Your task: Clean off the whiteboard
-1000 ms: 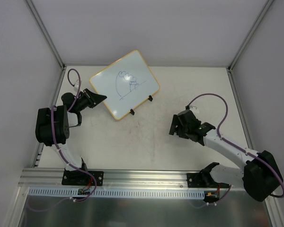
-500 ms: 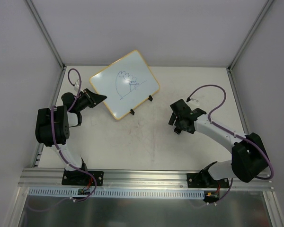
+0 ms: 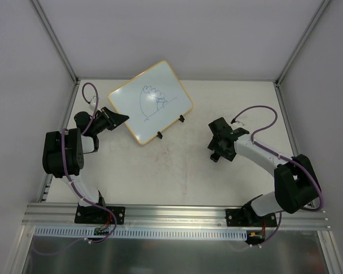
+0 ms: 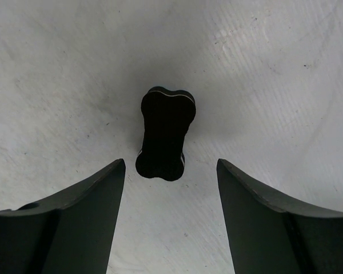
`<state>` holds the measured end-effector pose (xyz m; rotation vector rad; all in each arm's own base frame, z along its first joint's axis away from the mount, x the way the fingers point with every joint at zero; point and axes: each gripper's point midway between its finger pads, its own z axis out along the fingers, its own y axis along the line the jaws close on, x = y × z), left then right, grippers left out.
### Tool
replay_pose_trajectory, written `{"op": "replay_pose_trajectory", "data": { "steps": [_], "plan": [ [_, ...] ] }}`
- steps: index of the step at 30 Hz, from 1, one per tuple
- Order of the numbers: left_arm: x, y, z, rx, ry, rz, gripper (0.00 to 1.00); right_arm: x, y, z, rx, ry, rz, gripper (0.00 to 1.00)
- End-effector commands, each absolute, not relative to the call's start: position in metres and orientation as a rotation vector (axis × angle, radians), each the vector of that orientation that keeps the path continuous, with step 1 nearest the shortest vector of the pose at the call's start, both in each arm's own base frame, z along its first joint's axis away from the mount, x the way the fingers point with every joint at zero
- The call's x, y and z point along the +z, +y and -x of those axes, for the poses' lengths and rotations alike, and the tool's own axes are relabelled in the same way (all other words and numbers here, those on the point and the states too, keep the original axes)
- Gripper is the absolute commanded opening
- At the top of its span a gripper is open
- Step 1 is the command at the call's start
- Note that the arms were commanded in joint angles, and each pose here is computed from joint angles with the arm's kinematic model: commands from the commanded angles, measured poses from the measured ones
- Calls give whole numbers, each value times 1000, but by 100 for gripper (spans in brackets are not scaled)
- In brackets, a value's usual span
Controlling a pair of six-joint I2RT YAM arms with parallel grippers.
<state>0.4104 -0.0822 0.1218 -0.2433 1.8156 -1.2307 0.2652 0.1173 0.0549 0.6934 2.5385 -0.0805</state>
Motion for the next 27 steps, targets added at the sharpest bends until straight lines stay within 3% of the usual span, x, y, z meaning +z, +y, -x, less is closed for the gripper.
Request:
{"op": "replay_pose_trajectory", "data": {
  "steps": [1, 13, 19, 21, 27],
  "plan": [
    [127, -82, -411, -1174, 1800, 205, 12, 55, 121, -278, -25, 2503, -759, 67],
    [125, -81, -410, -1158, 1805, 214, 12, 35, 126, -290, -24, 2528, -782, 69],
    [126, -81, -411, -1155, 1803, 212, 12, 25, 125, -292, -47, 2550, -787, 64],
    [125, -80, -410, -1154, 1805, 218, 12, 21, 123, -293, -55, 2555, -795, 53],
    [126, -80, -410, -1150, 1804, 216, 12, 24, 121, -294, -61, 2545, -780, 47]
  ]
}}
